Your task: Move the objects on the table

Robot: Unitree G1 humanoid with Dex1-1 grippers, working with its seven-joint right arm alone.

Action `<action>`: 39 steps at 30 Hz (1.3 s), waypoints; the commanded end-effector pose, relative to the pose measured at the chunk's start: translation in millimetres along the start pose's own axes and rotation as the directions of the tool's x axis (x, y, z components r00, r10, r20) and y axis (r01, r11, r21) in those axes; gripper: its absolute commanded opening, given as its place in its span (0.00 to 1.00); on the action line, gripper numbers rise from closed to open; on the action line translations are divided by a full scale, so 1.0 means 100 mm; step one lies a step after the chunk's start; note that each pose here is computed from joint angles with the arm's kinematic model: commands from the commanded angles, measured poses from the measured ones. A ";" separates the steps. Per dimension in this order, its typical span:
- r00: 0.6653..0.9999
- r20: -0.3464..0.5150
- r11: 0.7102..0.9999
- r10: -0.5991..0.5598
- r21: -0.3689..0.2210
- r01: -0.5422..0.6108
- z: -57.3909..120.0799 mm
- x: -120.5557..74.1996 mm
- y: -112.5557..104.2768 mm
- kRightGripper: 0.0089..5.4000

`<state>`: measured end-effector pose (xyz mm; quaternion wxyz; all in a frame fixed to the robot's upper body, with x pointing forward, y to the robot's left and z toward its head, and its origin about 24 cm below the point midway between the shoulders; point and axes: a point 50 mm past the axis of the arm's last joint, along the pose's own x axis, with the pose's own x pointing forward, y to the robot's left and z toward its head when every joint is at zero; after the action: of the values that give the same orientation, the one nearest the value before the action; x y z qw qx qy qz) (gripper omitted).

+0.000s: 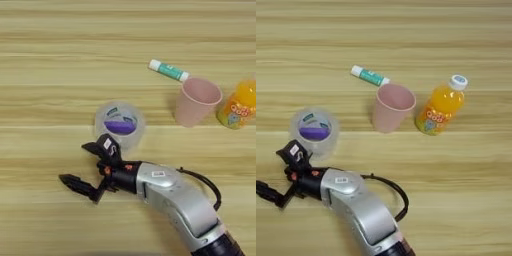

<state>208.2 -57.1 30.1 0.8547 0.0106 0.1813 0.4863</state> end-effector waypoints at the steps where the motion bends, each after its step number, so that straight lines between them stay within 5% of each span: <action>1: 0.991 0.108 0.990 -0.083 -0.106 0.095 0.23 0.05 -0.17 0.99; 23: 0.945 0.190 0.945 -0.268 -0.140 0.296 0.28 0.07 -0.44 0.99; 39: 0.929 0.187 0.932 -0.318 -0.120 0.343 0.27 0.11 -0.48 0.99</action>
<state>246.3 -73.1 18.3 0.9249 -0.0395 0.1312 0.3547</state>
